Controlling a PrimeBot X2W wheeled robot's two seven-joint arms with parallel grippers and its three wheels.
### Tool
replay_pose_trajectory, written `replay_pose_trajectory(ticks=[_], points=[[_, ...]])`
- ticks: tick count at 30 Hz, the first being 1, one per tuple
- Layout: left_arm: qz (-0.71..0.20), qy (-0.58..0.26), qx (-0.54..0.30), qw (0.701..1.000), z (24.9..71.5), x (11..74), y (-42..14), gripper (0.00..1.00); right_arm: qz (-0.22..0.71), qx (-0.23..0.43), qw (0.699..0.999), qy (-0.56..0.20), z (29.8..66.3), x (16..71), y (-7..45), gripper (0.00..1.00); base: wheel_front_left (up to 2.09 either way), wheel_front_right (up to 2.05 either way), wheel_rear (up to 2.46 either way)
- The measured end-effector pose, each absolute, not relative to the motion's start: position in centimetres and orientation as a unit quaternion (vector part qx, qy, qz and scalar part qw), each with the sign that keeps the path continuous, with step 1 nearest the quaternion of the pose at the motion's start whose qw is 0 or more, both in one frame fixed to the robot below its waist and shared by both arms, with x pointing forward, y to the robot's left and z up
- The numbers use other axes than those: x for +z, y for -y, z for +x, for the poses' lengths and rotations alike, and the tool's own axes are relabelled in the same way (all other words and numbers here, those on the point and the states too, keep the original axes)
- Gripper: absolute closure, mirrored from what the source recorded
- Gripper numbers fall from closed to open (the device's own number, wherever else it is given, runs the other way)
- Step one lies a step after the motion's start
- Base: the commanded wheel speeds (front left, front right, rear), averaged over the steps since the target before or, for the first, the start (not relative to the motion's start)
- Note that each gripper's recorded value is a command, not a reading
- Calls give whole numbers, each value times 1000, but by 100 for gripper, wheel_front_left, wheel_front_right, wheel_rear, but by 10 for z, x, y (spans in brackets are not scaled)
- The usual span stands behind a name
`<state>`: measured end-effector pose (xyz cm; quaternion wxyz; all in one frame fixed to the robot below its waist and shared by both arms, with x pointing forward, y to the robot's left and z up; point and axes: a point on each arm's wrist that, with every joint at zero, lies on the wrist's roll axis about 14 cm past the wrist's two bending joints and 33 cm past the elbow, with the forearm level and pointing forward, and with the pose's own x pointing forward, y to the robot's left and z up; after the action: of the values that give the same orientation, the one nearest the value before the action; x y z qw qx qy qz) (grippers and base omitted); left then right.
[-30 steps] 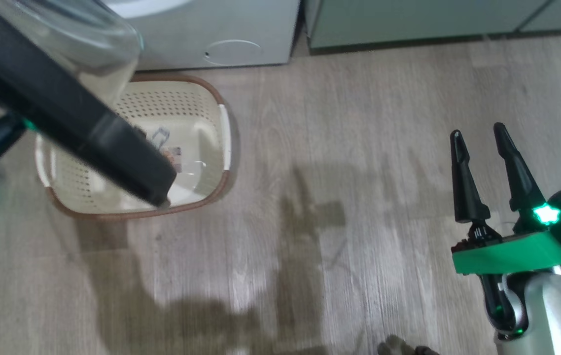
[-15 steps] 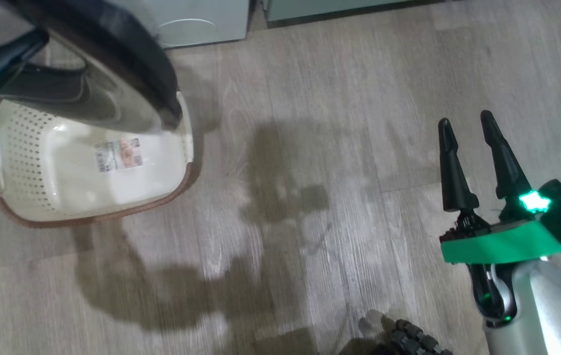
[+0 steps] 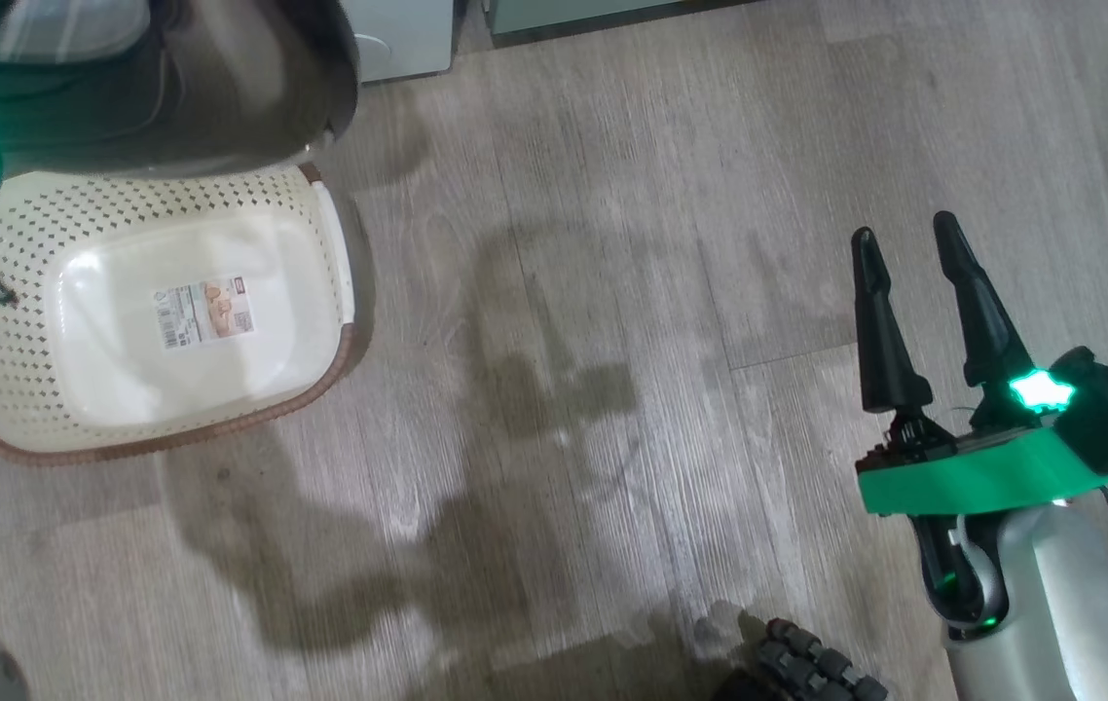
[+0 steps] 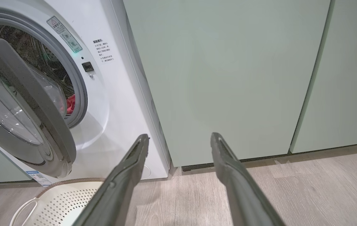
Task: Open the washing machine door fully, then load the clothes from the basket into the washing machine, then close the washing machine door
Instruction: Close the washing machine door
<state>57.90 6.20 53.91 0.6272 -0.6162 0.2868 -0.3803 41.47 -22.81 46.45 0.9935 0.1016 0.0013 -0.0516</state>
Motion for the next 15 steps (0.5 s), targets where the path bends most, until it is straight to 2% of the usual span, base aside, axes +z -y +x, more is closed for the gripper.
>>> replay_pose_trajectory(ticks=[6, 11, 14, 15], points=[[-629, -276, -376, 622, 588, 543, -57, 100, 103, -52, 993, -2, 414, 465, 228, 0, 0, 0, 0], [-644, -249, -390, 610, 575, 551, -65, 100, 106, -48, 993, 6, 416, 469, 226, 0, 0, 0, 0], [-655, -240, -371, 613, 558, 538, -80, 100, 111, -38, 993, 10, 418, 472, 219, 0, 0, 0, 0], [-661, -236, -362, 614, 550, 532, -86, 97, 112, -33, 993, 12, 419, 473, 216, 0, 0, 0, 0]])
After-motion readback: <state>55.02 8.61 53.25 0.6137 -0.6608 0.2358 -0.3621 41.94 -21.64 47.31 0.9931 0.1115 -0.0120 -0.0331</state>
